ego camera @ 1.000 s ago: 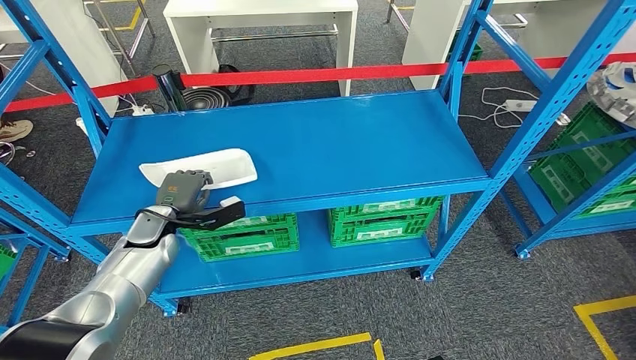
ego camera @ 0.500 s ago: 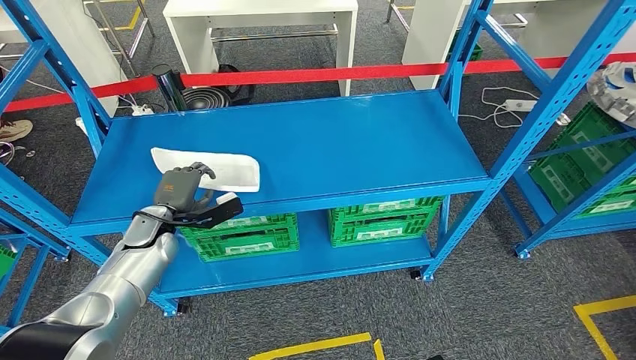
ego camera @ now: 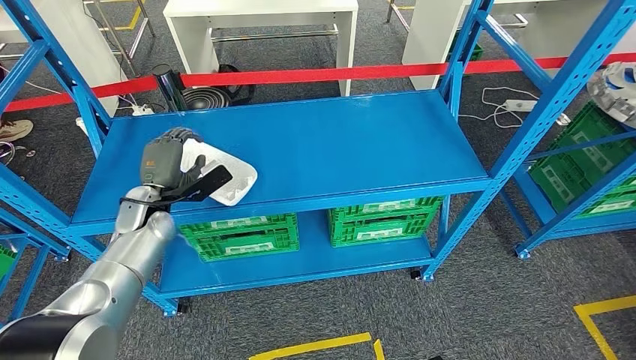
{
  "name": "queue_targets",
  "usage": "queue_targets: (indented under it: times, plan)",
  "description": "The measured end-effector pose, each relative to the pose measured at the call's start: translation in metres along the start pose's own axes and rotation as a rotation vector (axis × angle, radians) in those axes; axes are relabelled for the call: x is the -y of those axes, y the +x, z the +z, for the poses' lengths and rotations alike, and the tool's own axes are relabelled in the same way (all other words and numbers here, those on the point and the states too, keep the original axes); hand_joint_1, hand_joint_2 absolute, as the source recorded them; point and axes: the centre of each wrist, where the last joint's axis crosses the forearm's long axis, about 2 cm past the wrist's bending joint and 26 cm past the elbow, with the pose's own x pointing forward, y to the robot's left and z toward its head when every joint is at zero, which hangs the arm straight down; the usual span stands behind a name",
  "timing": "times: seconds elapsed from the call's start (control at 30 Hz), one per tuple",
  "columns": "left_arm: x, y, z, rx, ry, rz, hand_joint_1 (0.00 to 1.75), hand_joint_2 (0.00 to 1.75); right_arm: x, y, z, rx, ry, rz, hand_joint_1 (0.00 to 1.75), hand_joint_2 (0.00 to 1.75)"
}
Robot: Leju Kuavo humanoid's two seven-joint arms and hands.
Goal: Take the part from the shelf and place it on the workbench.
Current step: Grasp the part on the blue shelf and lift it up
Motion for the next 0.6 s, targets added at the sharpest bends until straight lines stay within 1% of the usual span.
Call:
queue_targets:
  times: [0.23,0.37,0.6]
  plan:
    - [-0.014,0.007,-0.010,0.015,-0.041,-0.041,0.89,1.75,0.000,0.000,0.000,0.002,-0.001,-0.009,0.00,0.00]
    - [-0.017,0.008,-0.012,0.022,-0.061,-0.060,0.00,1.75,0.000,-0.001,0.000,0.001,0.000,-0.014,0.00,0.00]
    - [-0.018,0.008,-0.012,0.022,-0.043,-0.099,0.00,1.75,0.000,-0.001,0.000,-0.002,0.000,-0.017,0.00,0.00]
